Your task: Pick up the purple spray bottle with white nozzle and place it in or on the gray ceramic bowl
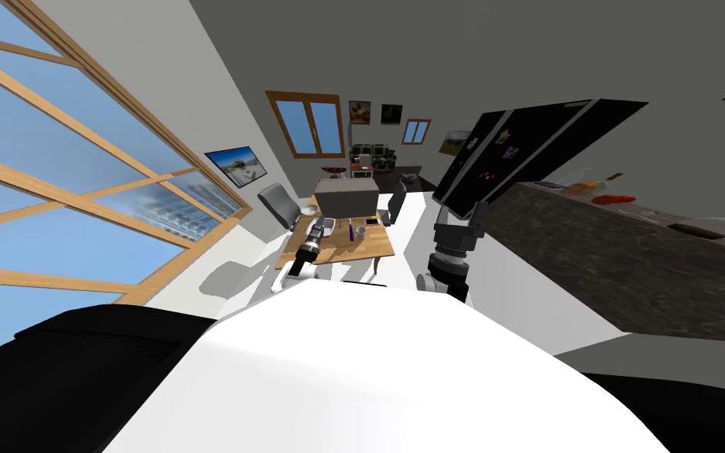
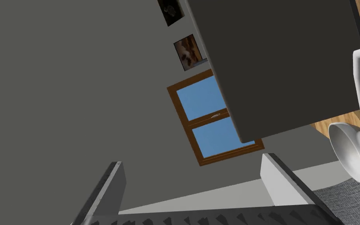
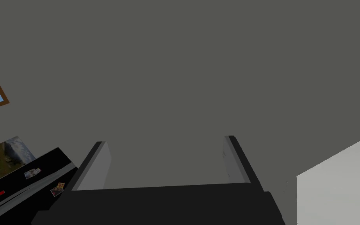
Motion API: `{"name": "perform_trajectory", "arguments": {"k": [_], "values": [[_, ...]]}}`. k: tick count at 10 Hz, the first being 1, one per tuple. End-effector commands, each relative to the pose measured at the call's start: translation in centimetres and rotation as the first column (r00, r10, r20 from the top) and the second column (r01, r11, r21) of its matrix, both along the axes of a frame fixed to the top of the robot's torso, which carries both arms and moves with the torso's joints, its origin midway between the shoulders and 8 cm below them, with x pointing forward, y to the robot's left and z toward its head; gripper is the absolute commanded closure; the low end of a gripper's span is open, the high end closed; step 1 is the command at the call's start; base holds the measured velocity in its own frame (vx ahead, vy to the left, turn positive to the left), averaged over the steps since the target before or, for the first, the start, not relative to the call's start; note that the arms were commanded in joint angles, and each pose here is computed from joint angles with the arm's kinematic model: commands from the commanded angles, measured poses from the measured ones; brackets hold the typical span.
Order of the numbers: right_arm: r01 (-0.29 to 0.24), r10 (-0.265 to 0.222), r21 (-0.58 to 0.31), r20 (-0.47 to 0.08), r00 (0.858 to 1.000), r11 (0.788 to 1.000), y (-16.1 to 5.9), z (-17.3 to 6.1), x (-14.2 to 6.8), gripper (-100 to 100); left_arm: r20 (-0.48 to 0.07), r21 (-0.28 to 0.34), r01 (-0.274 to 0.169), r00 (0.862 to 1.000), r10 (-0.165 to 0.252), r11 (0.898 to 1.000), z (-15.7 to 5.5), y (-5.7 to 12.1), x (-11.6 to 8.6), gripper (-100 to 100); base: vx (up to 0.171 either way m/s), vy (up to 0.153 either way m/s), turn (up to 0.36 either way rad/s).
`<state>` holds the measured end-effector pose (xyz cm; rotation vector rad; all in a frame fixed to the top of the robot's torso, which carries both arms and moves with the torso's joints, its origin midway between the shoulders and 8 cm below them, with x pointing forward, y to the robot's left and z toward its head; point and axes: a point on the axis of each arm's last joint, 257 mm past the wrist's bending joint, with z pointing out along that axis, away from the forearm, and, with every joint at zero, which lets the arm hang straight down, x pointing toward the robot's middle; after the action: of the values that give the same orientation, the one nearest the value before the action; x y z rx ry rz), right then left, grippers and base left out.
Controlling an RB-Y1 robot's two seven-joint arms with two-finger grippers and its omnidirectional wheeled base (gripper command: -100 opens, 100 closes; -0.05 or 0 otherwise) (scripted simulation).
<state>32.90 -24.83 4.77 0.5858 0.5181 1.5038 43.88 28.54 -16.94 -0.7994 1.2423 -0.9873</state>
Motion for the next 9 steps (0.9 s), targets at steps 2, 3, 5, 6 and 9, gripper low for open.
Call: {"name": "perform_trajectory", "arguments": {"k": [2,3,5,6,9], "values": [[0.0,0.0,0.0,0.0,1.0,1.0,0.0,0.0,0.0,0,-0.048,0.036,0.003,0.999,-0.001,0.999,-1.9,0.4,0.7,-100,-0.013,-0.052,-0.052],[0.0,0.0,0.0,0.0,1.0,1.0,0.0,0.0,0.0,0,-0.089,0.069,0.007,0.996,-0.001,0.998,-3.5,0.5,1.1,-100,-0.001,-0.06,-0.078],[0.0,0.0,0.0,0.0,1.0,1.0,0.0,0.0,0.0,0,-0.163,0.14,0.019,0.987,0.004,0.99,-6.2,1.0,1.9,-100,-0.007,-0.092,-0.105],[0.0,0.0,0.0,0.0,1.0,1.0,0.0,0.0,0.0,0,-0.2,0.177,0.026,0.98,0.01,0.984,-7.6,1.4,2.2,-100,-0.001,-0.11,-0.115],[0.0,0.0,0.0,0.0,1.0,1.0,0.0,0.0,0.0,0,-0.282,0.256,0.041,0.959,0.034,0.966,-10.9,2.8,2.7,-100,-0.001,-0.088,-0.076]]}}
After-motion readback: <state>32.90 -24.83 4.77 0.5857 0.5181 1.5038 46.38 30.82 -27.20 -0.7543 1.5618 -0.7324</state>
